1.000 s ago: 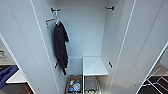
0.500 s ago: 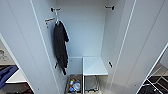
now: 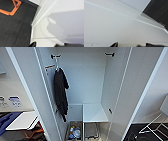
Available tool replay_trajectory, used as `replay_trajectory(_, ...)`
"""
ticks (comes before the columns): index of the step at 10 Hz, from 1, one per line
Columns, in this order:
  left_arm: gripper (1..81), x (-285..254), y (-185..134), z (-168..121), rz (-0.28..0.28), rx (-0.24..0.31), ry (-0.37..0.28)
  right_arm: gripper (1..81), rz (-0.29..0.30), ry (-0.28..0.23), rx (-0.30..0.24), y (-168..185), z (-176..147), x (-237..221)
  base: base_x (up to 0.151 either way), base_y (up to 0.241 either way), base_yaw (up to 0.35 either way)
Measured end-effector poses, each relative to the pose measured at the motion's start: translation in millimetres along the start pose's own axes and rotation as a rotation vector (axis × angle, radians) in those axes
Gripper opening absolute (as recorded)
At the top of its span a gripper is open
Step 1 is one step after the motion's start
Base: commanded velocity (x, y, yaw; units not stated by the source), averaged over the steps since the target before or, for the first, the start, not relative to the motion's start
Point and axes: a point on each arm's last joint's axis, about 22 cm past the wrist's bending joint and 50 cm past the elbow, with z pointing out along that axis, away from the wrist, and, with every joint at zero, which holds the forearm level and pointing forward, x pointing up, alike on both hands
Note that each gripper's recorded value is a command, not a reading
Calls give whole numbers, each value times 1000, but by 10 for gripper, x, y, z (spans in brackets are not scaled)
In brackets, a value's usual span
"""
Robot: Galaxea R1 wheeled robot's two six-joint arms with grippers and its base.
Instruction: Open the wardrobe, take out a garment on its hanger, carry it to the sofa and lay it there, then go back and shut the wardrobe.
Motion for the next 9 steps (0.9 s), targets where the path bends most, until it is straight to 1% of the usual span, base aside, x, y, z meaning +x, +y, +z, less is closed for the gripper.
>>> replay_trajectory(1, 811, -161, 322, 228, 2, -47, -26, 811, 28, -57, 26, -27, 195, -456, 0, 0, 0)
replay_trajectory(2, 811, -285, 554, 413, 5, -80, -40, 811, 9, -101, 29, 4, 305, -781, 0, 0, 0)
replay_trajectory(3, 811, -551, 631, 591, 20, -82, -84, 811, -3, -151, 16, 137, 353, -1163, 0, 0, 0)
replay_trajectory(4, 811, -954, 530, 773, 7, -61, -140, 811, -6, -181, -12, 338, 353, -1450, 0, 0, 0)
replay_trajectory(5, 811, -1364, 295, 897, -5, -23, -189, 811, -18, -187, -50, 576, 317, -1567, 0, 0, 0)
replay_trajectory(6, 811, -1731, 34, 969, 3, 17, -226, 811, -38, -174, -98, 842, 259, -1546, 0, 0, 0)
replay_trajectory(7, 811, -2060, -172, 1036, 10, 49, -252, 811, -65, -160, -151, 1127, 182, -1510, 0, 0, 0)
replay_trajectory(8, 811, -2406, -325, 1113, 34, 68, -270, 811, -101, -163, -214, 1469, 65, -1572, 0, 0, 0)
replay_trajectory(9, 811, -2813, -484, 1171, 52, 88, -293, 811, -130, -187, -282, 1830, -88, -1785, 0, 0, 0)
